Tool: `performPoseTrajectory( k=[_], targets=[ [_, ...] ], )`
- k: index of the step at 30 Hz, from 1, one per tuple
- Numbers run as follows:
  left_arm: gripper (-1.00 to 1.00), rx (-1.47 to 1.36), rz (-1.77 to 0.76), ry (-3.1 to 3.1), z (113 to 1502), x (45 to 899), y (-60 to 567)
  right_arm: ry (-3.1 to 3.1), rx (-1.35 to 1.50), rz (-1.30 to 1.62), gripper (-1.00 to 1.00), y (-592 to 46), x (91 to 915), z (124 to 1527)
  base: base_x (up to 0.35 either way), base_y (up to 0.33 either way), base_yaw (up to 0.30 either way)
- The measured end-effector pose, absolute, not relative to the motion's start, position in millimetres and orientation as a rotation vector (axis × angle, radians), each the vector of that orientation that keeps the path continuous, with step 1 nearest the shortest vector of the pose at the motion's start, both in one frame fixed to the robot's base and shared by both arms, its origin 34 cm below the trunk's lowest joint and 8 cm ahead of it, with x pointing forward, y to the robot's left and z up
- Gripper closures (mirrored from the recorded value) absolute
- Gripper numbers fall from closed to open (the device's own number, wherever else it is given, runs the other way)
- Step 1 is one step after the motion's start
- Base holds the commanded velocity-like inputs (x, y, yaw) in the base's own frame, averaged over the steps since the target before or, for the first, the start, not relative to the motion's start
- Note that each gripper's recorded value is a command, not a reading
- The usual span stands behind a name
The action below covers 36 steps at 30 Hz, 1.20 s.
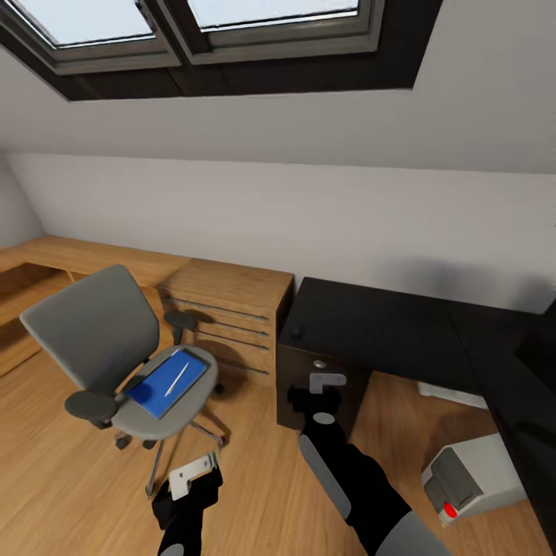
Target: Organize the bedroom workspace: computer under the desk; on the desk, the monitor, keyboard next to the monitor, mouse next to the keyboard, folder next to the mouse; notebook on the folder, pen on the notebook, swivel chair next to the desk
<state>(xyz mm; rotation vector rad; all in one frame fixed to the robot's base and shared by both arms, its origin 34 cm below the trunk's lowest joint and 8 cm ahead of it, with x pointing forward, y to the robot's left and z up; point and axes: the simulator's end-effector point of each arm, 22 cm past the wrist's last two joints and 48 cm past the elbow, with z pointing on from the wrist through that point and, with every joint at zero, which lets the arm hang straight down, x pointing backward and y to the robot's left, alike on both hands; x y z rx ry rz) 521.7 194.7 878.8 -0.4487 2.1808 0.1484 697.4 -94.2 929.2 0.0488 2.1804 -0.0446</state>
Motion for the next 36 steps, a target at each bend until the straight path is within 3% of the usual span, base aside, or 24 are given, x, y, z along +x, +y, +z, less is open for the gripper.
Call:
performPoseTrajectory(
  k=[21, 29, 36],
  targets=[
    [-1.0, -0.448, 0.149, 2.182, 878.3, 521.4, 194.6, 2.179, 0.049, -0.045, -1.0, -94.2, 697.6, 929.8, -0.331, 0.0, 0.0],
    [-1.0, -0.447, 0.149, 2.174, 881.4, 522.0, 194.8, 2.172, 0.051, -0.045, -1.0, -94.7, 697.9, 933.9, -0.065, 0.0, -0.157],
    [-1.0, -0.449, 0.149, 2.174, 881.4, 522.3, 195.0, 2.172, 0.052, -0.045, -1.0, -94.4, 698.2, 934.0, -0.293, -0.023, -0.028]
  ],
)
